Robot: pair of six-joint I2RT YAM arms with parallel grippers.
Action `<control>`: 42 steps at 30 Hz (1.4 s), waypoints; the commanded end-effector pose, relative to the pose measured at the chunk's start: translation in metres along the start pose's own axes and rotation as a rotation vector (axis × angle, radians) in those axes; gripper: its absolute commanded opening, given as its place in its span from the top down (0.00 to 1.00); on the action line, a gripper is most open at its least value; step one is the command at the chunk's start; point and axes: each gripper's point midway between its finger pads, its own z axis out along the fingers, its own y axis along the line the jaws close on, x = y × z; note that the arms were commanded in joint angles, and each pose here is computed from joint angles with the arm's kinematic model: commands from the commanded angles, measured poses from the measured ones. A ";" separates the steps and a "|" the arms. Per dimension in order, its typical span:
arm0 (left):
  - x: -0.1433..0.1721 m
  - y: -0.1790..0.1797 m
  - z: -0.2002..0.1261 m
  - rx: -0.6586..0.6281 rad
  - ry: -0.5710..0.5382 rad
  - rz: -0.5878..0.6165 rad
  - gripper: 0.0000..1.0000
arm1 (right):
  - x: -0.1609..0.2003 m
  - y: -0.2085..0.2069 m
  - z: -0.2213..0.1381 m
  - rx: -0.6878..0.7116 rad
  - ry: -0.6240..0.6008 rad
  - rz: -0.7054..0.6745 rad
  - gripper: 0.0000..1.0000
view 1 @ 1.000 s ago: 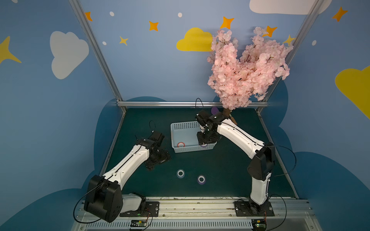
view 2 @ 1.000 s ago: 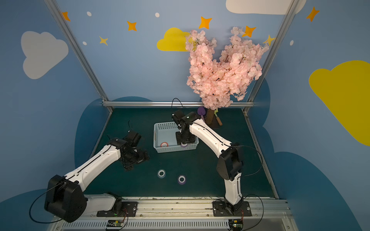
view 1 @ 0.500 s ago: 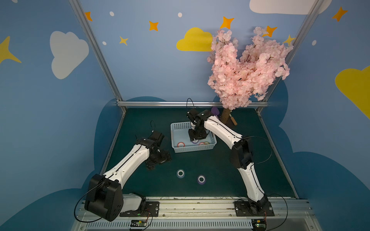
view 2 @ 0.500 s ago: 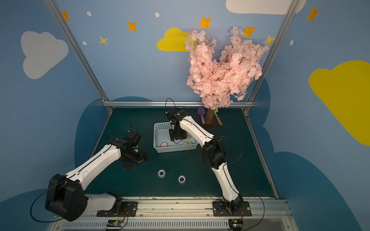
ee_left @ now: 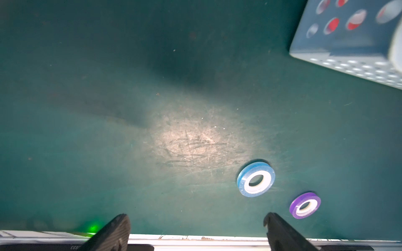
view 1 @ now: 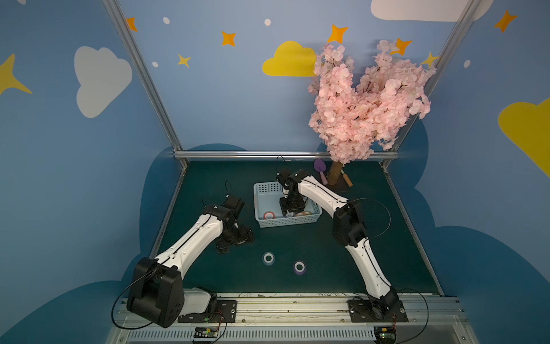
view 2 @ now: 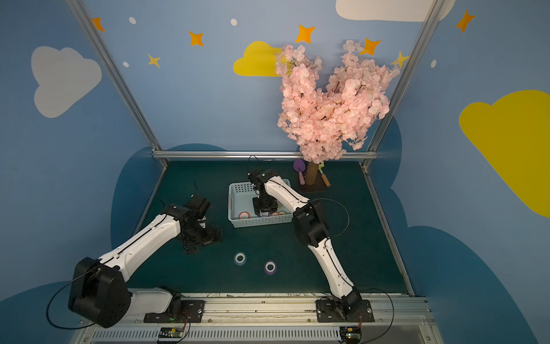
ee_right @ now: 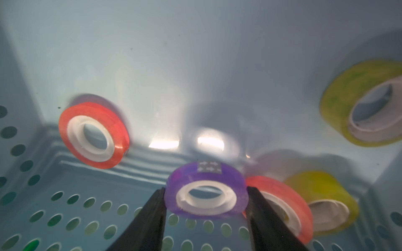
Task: Put the transparent tape into the storage box
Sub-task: Place the tape in the storage box, then pick up the tape at the center of the board.
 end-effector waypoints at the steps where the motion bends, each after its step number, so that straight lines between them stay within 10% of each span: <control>1: -0.001 0.003 -0.004 -0.030 0.011 0.006 0.00 | -0.008 0.005 0.002 -0.034 -0.009 0.005 0.45; 21: 0.011 -0.025 -0.002 -0.011 0.020 0.145 0.00 | 0.002 -0.022 -0.109 -0.078 -0.155 0.083 0.03; 42: 0.038 -0.092 0.051 -0.112 0.063 0.423 0.02 | 0.149 -0.105 -0.150 0.064 -0.277 0.171 0.02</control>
